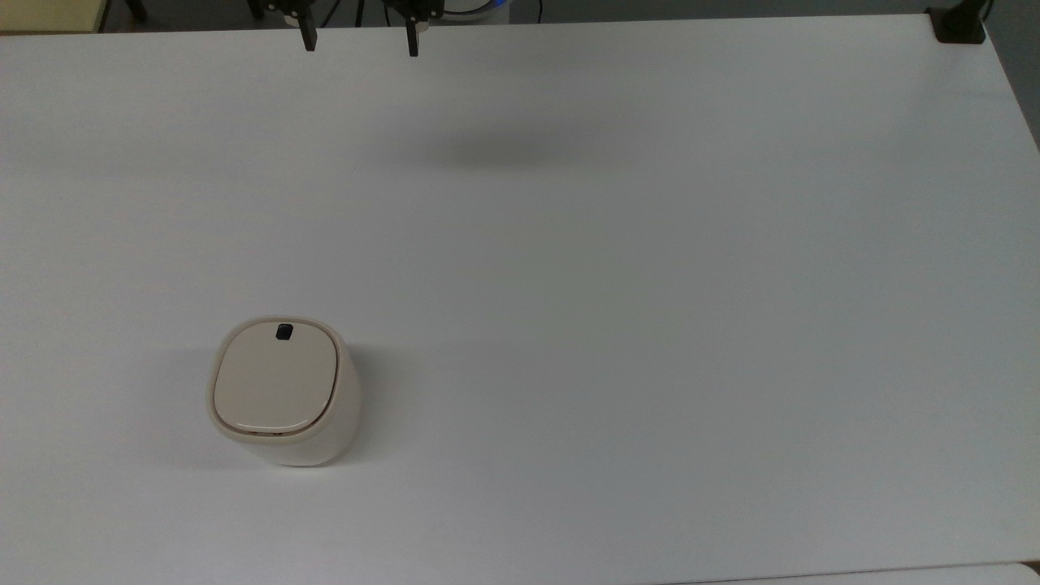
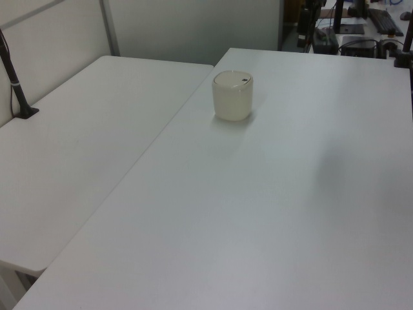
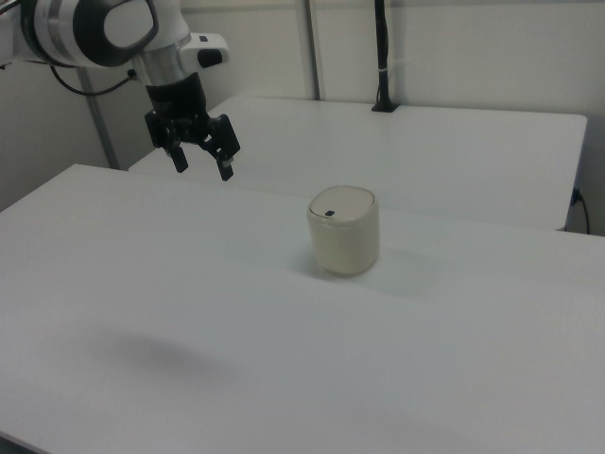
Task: Open the trash bin
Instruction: 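Move the gripper over the cream trash bin's lid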
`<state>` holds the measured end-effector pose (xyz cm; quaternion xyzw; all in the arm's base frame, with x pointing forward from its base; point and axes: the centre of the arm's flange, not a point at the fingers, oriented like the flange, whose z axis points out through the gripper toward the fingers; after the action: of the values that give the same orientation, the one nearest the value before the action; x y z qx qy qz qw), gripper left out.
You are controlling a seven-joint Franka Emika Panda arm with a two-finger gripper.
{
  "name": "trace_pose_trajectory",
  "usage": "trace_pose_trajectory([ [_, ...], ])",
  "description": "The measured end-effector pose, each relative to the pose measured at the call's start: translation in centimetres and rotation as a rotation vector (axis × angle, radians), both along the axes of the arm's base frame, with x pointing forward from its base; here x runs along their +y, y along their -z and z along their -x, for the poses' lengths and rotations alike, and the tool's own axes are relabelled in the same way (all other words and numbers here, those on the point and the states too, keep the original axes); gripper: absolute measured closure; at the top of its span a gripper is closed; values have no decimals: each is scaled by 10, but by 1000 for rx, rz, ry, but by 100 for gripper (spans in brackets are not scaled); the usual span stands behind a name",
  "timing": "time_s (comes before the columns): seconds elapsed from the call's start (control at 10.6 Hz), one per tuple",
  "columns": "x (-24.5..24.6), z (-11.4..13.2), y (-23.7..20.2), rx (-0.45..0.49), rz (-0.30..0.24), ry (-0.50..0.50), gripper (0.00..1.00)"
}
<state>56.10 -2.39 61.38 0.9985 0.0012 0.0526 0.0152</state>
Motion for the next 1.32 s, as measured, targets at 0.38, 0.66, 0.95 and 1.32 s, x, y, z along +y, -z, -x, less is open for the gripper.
trace_pose_trajectory([
  [0.38,1,0,1,2,0,-2,0],
  [0.66,1,-1,3,5,0,-2,0],
  [0.95,-11,-14,-2,-90,4,16,0],
  [1.32,-34,-58,19,-281,20,44,0],
])
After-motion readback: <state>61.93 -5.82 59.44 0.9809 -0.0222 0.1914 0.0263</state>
